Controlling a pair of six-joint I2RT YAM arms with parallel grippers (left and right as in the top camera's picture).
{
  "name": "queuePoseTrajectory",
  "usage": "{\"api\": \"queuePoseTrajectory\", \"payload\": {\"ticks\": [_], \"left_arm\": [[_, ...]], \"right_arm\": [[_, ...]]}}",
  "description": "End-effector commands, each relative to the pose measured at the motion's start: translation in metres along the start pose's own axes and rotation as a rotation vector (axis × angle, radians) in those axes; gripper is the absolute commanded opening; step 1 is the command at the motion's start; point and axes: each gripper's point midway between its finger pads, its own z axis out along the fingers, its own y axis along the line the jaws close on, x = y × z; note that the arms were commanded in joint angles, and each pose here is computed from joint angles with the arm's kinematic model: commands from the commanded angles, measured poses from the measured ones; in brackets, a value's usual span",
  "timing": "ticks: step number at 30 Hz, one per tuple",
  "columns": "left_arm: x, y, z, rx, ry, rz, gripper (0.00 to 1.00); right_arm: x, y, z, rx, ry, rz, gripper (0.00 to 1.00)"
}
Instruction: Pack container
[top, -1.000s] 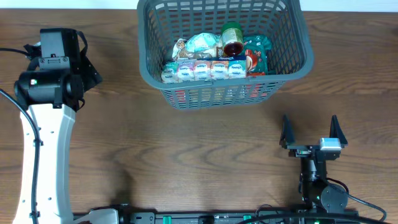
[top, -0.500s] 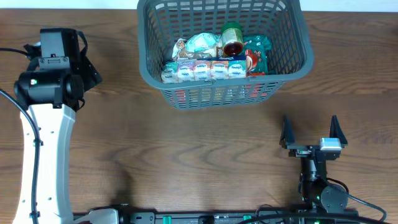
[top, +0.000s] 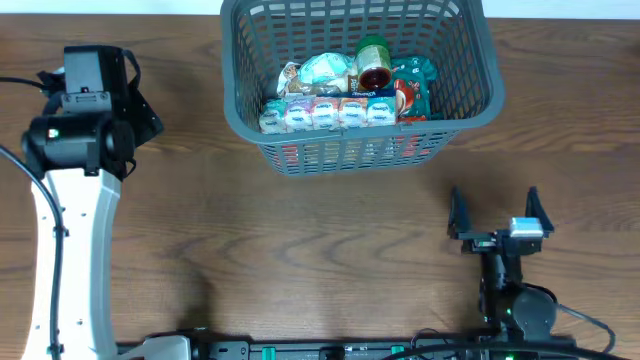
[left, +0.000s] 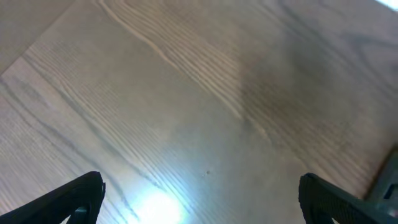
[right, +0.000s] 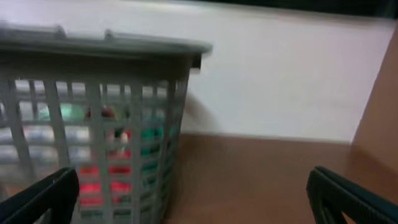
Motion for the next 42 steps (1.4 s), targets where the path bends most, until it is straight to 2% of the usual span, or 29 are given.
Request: {"api": "queuePoseTrajectory", "payload": {"ticks": [1, 4, 13, 21, 30, 42], "left_arm": [[-0.01, 0.014, -0.03, 0.022, -0.09, -0.036, 0.99], [-0.02, 0.019, -0.057, 0.084, -0.173, -0.08, 0.99], [-0.034, 0.052, -0.148, 0.248, -0.437, -0.241, 0.99], [-0.023, 0.077, -0.195, 0.324, -0.553, -0.294, 0.99], [-0.005, 0.087, -0.195, 0.347, -0.567, -0.343, 0.98], [0.042, 0.093, -0.155, 0.386, -0.603, -0.406, 0.98]], "right_arm": [[0.017, -0.002, -0.001, 0.013, 0.067, 0.012, 0.99], [0.046, -0.001, -0.005, 0.007, 0.187, 0.007, 0.99], [0.048, 0.0, -0.004, 0.001, 0.192, 0.008, 0.99], [0.047, 0.0, -0.004, 0.001, 0.192, 0.007, 0.99], [0.048, 0.0, -0.004, 0.001, 0.192, 0.008, 0.99], [0.048, 0.0, -0.004, 0.001, 0.192, 0.007, 0.99]]}}
